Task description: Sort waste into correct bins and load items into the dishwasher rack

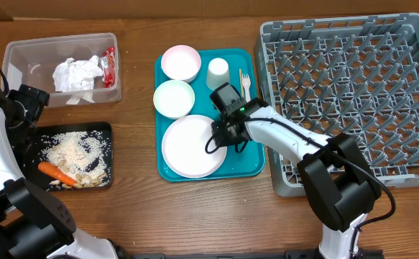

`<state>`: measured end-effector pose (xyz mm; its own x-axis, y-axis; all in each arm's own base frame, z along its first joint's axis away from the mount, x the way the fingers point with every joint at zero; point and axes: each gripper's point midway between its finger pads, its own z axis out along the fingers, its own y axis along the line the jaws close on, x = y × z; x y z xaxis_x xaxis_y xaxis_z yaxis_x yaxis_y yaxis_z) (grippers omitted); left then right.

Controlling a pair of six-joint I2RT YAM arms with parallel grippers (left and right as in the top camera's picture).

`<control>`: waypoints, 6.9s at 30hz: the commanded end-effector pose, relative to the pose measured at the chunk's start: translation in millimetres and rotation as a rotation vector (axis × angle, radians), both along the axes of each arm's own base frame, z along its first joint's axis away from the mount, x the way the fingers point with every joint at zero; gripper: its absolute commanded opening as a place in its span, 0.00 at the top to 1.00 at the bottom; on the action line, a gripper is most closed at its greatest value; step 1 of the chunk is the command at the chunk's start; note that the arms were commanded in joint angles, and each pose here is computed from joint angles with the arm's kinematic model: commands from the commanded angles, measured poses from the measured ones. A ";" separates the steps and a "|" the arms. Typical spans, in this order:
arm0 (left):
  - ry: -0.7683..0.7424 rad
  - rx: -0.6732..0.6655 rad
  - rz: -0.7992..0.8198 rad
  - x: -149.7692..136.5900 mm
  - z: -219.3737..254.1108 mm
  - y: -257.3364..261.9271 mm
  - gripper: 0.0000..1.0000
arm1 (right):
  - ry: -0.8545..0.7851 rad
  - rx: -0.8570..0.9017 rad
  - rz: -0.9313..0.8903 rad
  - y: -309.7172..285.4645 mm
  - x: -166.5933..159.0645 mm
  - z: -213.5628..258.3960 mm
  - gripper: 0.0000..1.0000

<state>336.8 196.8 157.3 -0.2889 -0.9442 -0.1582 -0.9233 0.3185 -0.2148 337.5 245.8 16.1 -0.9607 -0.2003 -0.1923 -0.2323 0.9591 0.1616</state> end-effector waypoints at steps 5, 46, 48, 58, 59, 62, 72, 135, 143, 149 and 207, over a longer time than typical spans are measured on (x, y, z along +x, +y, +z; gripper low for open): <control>-0.030 0.025 0.018 -0.3 14.5 0.9 0.00 | 0.004 -0.021 -0.070 -24.2 23.4 56.1 0.96; -0.030 0.025 0.018 -0.3 14.5 0.9 0.00 | -0.562 -0.742 -0.552 -387.2 145.0 216.4 0.96; -0.030 0.025 0.018 -0.3 14.5 0.9 0.00 | -0.552 -0.739 -0.540 -383.9 144.3 211.0 0.96; -0.030 0.025 0.017 -0.3 14.5 0.9 0.00 | -0.572 -0.769 -0.474 -376.9 151.3 212.0 0.96; -0.030 0.025 0.018 -0.3 14.5 0.9 0.00 | -0.592 -0.803 -0.483 -381.5 153.0 218.9 0.96; -0.030 0.025 0.018 -0.3 14.5 0.9 0.00 | -0.608 -0.823 -0.471 -383.0 155.8 223.7 0.96; -0.030 0.025 0.018 -0.3 14.5 0.9 0.00 | -0.561 -0.787 -0.424 -375.7 152.0 196.9 0.96; -0.030 0.025 0.017 -0.3 14.5 0.9 0.00 | -0.545 0.017 -0.618 -376.7 172.7 152.6 0.96; -0.030 0.025 0.018 -0.3 14.5 0.9 0.00 | -0.371 0.072 -0.595 -362.6 176.5 71.3 0.96; -0.030 0.025 0.017 -0.3 14.5 0.9 0.00 | -0.349 0.071 -0.596 -361.8 173.6 65.2 0.96; -0.030 0.025 0.017 -0.2 14.5 1.0 0.00 | -0.434 -0.001 -0.126 3.0 197.1 58.1 0.00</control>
<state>336.8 196.9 157.3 -0.2888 -0.9442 -0.1585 -0.9232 0.3185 -0.2150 529.6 253.1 83.4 -0.8080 -0.1001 -0.5806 -0.1868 0.9781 0.0913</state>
